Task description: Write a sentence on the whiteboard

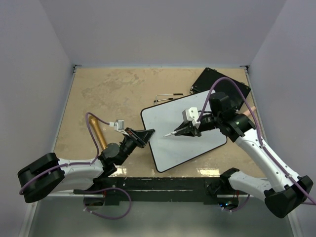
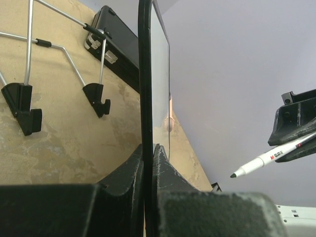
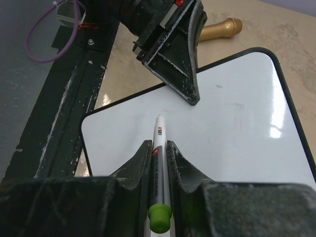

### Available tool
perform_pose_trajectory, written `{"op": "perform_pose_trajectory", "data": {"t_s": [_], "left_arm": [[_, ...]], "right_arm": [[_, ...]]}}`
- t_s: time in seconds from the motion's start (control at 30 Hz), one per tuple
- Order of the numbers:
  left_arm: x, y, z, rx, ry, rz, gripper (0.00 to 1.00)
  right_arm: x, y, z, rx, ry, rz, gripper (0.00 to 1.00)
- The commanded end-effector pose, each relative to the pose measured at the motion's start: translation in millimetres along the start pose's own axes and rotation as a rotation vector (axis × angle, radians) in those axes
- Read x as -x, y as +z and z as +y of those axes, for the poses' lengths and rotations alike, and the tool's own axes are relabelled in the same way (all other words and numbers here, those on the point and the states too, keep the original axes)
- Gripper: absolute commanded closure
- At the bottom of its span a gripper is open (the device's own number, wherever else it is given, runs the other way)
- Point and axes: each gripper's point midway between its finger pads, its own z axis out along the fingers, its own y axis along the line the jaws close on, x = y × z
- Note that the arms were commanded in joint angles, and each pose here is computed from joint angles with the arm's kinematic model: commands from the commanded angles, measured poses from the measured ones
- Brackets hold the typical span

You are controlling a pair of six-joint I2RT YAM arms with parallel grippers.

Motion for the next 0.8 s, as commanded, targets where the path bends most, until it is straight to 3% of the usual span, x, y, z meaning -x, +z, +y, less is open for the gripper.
{"op": "perform_pose_trajectory", "data": {"t_s": [0.0,0.77], "left_arm": [[-4.0,2.2,13.2,0.047,0.123,0.007,1.00],[-5.5,0.4,20.7,0.073,0.144,0.004,1.00]], "right_arm": [[21.2,1.7,-9.3,-0.033,-0.048,-0.013,1.00],[20.0,-11.9,17.6,0.093,-0.153,0.014,1.00]]}}
